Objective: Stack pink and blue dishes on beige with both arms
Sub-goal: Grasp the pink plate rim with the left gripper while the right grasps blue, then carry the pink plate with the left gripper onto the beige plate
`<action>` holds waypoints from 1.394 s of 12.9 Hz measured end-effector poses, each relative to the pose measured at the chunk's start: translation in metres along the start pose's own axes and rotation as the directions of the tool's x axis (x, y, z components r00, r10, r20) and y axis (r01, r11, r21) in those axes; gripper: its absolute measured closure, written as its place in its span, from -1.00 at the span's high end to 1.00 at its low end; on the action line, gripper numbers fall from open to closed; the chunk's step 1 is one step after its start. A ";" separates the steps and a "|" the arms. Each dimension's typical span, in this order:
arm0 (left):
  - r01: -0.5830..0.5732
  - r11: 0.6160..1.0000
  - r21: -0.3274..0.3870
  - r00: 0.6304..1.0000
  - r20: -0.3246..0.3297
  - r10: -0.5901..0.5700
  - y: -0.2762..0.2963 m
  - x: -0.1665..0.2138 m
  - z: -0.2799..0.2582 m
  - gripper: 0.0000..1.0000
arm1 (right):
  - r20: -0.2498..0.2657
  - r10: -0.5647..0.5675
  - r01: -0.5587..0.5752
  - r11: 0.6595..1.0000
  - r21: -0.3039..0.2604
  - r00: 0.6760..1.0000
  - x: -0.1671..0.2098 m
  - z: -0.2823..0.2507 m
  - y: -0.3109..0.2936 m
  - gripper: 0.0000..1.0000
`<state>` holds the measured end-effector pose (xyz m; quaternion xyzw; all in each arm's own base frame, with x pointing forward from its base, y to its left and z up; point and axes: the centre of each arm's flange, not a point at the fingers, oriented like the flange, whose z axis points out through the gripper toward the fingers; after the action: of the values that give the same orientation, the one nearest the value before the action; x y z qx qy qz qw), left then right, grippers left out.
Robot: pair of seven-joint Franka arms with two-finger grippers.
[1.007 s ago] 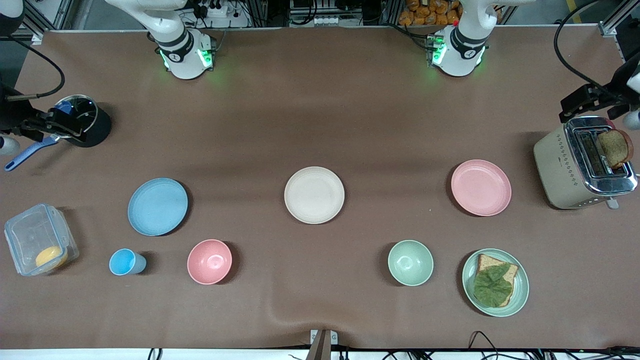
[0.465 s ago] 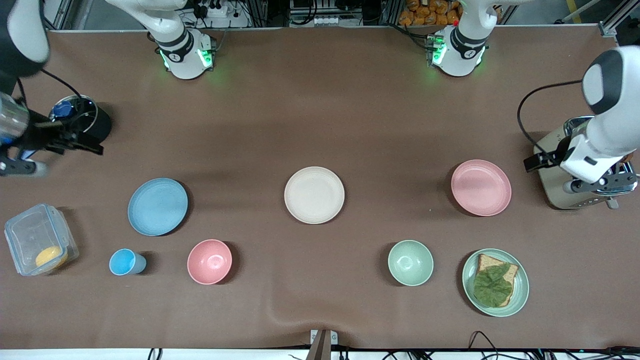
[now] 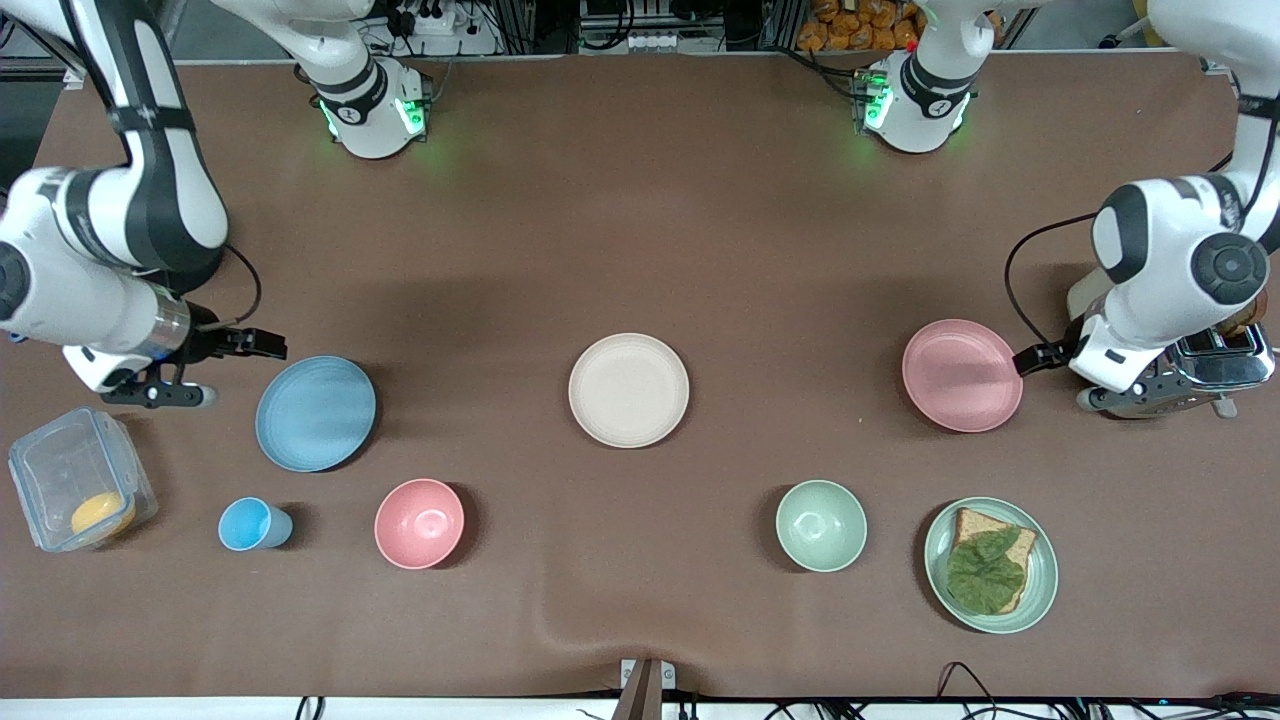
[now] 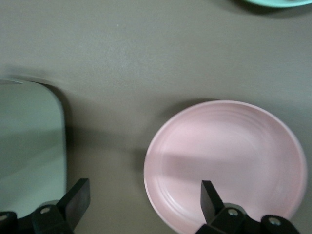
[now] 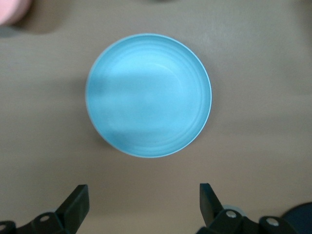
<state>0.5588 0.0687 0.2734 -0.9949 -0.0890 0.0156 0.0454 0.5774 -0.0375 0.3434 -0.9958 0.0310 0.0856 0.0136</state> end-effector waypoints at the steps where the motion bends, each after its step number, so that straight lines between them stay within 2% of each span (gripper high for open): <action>1: 0.011 1.000 0.000 1.000 0.006 -0.011 -0.006 0.002 0.018 1.00 | -0.012 0.005 -0.005 1.000 -0.003 1.000 0.009 0.017 0.007 1.00; 4: 0.024 1.000 -0.004 1.000 0.021 -0.024 -0.010 0.002 0.050 1.00 | -0.041 0.000 -0.001 1.000 -0.022 0.999 0.031 0.073 0.031 1.00; 7: 0.028 1.000 -0.013 0.999 0.029 -0.027 -0.006 0.002 0.067 0.93 | -0.009 0.006 -0.006 1.000 -0.020 1.000 0.037 0.110 0.041 1.00; 8: 0.027 1.000 -0.014 0.999 0.027 -0.027 -0.005 0.002 0.073 0.82 | -0.001 0.005 -0.005 1.000 -0.019 1.000 0.038 0.116 0.041 1.00; 9: 0.026 1.000 -0.014 0.999 0.026 -0.026 -0.005 0.002 0.079 0.81 | 0.003 0.005 -0.005 1.000 -0.018 1.000 0.040 0.120 0.041 1.00; 11: 0.026 1.000 -0.014 0.999 0.029 -0.025 -0.004 0.001 0.085 0.44 | 0.013 0.011 -0.011 1.000 -0.015 1.000 0.043 0.128 0.047 1.00; 12: 0.026 1.000 -0.014 0.999 0.029 -0.026 -0.004 0.001 0.086 0.44 | 0.015 0.007 -0.007 1.000 -0.013 1.000 0.044 0.130 0.051 1.00; 13: 0.026 1.000 -0.014 0.999 0.028 -0.026 -0.005 0.001 0.086 0.24 | 0.016 0.003 -0.003 1.000 -0.012 1.000 0.046 0.132 0.055 1.00; 16: 0.026 1.000 -0.015 0.999 0.022 -0.026 -0.004 0.003 0.084 -0.52 | 0.022 0.005 -0.005 1.000 -0.008 1.000 0.048 0.138 0.062 1.00; 18: 0.022 1.000 -0.022 1.000 0.012 -0.022 0.000 0.005 0.080 -0.79 | 0.033 0.004 -0.004 1.000 -0.007 0.999 0.047 0.145 0.062 1.00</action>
<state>0.5606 0.0762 0.1938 -0.9942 -0.1002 0.0202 0.0339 0.5954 -0.0979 0.1909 -0.9942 0.0326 0.1023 0.0106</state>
